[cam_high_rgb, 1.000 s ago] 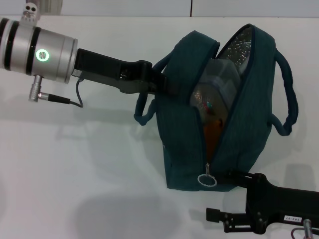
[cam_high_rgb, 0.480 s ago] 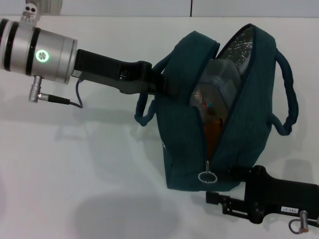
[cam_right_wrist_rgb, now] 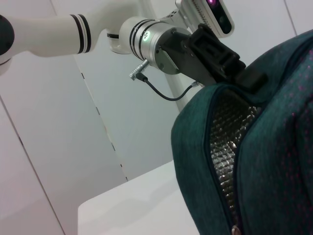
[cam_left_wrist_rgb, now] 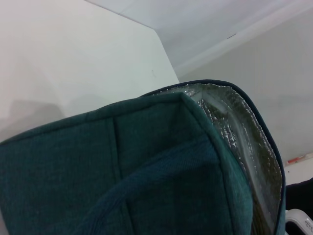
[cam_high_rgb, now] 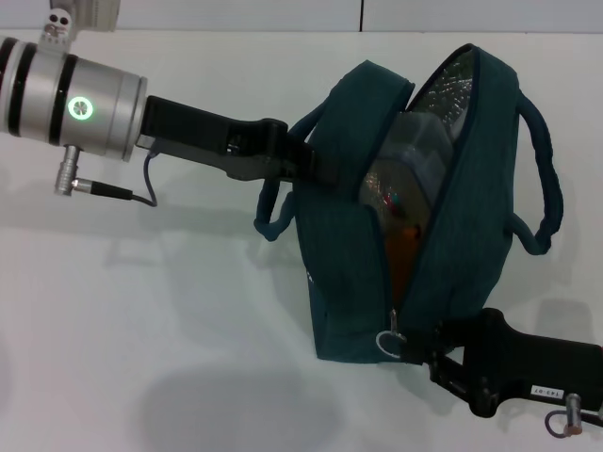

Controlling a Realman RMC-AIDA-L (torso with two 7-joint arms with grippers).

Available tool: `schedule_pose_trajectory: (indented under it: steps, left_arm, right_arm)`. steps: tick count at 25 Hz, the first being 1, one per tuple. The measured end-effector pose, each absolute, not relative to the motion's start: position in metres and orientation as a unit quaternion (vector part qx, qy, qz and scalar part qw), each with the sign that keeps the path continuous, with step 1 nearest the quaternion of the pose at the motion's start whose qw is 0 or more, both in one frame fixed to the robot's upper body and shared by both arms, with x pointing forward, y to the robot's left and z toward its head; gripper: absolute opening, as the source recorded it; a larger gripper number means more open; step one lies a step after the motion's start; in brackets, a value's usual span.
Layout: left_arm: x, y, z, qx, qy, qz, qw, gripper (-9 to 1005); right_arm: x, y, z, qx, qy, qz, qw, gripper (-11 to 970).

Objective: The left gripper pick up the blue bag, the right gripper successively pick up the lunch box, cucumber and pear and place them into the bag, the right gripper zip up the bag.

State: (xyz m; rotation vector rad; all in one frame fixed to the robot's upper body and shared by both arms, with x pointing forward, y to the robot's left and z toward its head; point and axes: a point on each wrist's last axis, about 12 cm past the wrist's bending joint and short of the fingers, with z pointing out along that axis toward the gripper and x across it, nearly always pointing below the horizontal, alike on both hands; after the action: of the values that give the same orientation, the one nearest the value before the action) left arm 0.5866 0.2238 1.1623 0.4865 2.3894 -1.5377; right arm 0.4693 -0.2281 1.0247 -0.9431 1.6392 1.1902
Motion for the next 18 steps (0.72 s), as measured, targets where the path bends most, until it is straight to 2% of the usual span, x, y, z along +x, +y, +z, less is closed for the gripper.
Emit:
schedule_pose_trajectory:
  steps: [2, 13, 18]
  left_arm:
    - [0.5867, 0.2237, 1.1625, 0.168, 0.822, -0.529, 0.129, 43]
    - [0.5869, 0.223, 1.1633, 0.172, 0.82, -0.53, 0.131, 43]
    - [0.5865, 0.2234, 1.1631, 0.172, 0.82, -0.53, 0.131, 44]
  right_arm:
    - [0.4695, -0.2282, 1.0244, -0.379, 0.661, 0.477, 0.438, 123]
    - [0.473, -0.2268, 1.0249, -0.383, 0.662, 0.473, 0.438, 3]
    - [0.4715, -0.2282, 1.0266, -0.382, 0.656, 0.478, 0.442, 3]
